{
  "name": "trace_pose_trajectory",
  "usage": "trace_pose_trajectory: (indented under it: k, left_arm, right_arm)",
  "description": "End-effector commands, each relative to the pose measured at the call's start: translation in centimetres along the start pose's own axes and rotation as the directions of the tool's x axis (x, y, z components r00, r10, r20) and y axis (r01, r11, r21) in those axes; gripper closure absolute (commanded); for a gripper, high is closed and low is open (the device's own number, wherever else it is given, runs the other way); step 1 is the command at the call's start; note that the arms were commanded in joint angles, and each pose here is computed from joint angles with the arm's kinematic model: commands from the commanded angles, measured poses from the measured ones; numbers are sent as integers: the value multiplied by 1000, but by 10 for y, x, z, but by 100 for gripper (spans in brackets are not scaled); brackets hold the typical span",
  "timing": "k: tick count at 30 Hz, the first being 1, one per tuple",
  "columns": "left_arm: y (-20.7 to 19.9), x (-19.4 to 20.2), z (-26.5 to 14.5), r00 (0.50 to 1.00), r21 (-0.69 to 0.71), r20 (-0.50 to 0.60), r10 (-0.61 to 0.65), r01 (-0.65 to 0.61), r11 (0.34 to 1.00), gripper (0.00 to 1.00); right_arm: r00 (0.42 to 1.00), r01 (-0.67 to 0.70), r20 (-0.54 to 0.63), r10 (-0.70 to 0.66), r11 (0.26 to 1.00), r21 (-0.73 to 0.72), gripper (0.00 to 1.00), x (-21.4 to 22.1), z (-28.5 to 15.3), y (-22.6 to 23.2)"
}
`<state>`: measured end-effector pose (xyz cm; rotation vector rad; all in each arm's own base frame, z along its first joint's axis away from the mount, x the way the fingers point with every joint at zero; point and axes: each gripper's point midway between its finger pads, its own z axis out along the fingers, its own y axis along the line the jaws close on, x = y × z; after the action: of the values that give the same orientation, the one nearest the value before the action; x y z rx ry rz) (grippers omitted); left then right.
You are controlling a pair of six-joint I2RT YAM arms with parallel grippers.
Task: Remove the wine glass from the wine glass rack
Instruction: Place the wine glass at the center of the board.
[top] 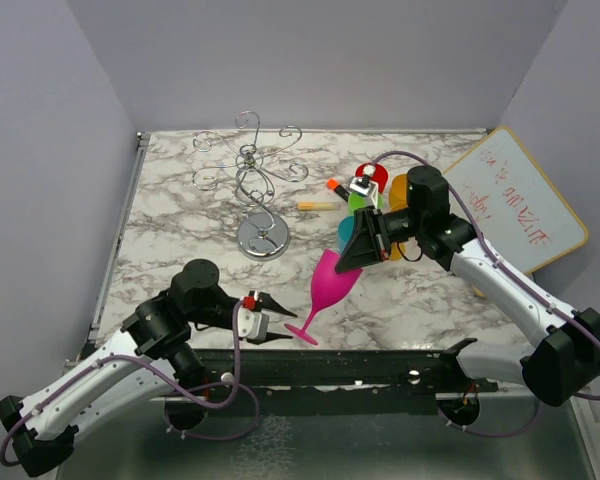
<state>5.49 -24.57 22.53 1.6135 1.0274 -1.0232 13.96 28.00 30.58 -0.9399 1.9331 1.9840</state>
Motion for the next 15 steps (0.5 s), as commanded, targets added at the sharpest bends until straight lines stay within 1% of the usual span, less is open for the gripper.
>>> trace_pose_trajectory:
  k: [1,3,5,6,7,8,9,11,13,15]
  left_arm:
    - [4,1,-7,999,-59,-26,-26,24,998,52]
    - [10,6,-11,997,-112,-48,-58,53,992,46]
    - [12,9,-14,996,-144,-61,-72,63,988,39]
    - [18,12,-17,993,-196,-69,-91,76,978,29]
    - [26,11,-19,987,-258,-52,-150,132,957,16]
    - [31,10,-22,984,-299,-37,-175,157,941,5]
    - [35,9,-24,982,-329,-24,-189,170,929,2]
    - [44,6,-30,977,-397,6,-213,198,896,1]
    - [57,6,-39,969,-493,46,-243,234,838,1]
    - [70,9,-49,958,-583,88,-273,272,766,1]
  right_arm:
    - [1000,5,9,-6,999,38,99,0,1,-8]
    - [1000,1,17,-2,998,62,99,0,1,-12]
    - [1000,2,29,-5,995,98,99,0,1,-19]
    - [999,5,35,-9,992,125,99,-1,1,-24]
    - [999,2,40,-9,987,159,99,0,0,-31]
    - [999,1,44,-9,982,191,99,1,-1,-37]
    - [999,-2,51,-9,975,220,99,0,-2,-43]
    - [998,-3,65,-16,960,278,99,0,-4,-54]
    - [996,7,78,-34,946,324,100,-1,-7,-60]
    - [994,18,91,-54,931,364,100,-2,-10,-65]
